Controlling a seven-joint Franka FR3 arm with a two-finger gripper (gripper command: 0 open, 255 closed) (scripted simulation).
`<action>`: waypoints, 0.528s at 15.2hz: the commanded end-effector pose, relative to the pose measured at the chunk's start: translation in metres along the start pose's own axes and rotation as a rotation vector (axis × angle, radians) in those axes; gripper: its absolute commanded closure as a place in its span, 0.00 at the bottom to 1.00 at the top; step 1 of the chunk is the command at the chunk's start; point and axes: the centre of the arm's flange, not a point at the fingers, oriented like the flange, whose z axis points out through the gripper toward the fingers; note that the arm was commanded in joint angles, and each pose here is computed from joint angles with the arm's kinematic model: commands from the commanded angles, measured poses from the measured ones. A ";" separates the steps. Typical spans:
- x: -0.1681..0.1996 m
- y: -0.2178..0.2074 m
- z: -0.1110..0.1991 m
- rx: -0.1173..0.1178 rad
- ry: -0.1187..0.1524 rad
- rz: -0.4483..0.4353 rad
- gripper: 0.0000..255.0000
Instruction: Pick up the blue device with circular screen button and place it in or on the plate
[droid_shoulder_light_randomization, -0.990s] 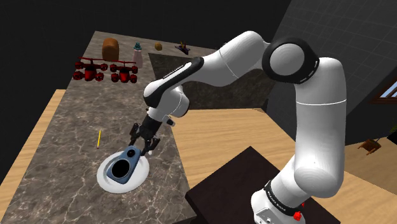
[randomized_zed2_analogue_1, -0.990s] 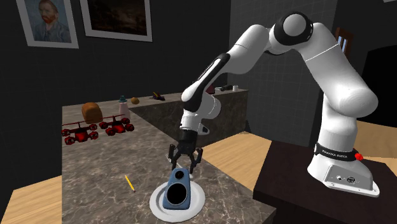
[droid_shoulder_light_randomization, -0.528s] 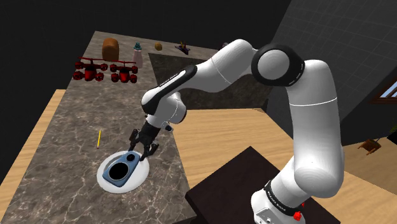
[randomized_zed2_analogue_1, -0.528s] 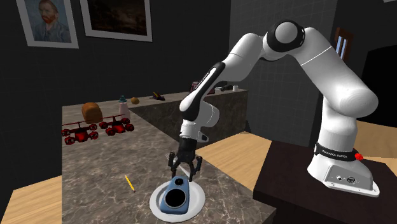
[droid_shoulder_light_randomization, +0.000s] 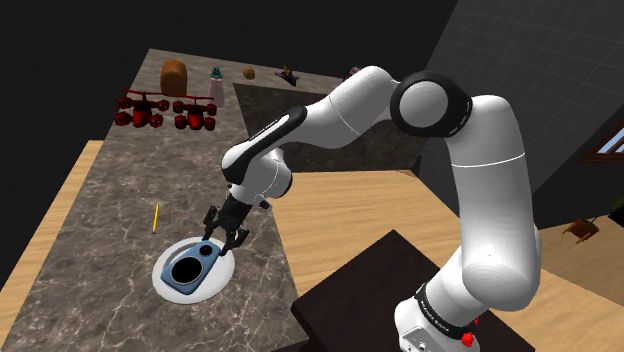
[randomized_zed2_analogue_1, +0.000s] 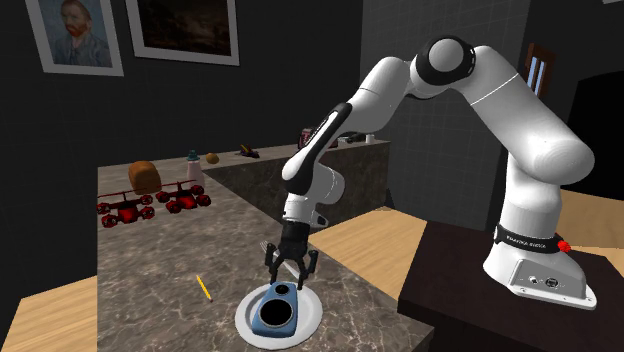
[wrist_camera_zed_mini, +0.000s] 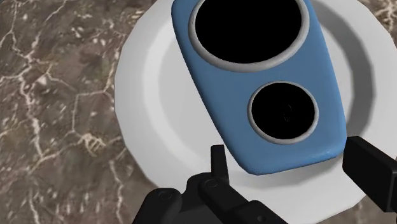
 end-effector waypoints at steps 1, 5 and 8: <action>0.000 0.000 0.000 0.000 0.000 0.000 1.00; 0.000 0.000 0.000 0.000 0.000 0.000 0.00; 0.000 0.000 -0.013 0.000 0.000 0.000 0.00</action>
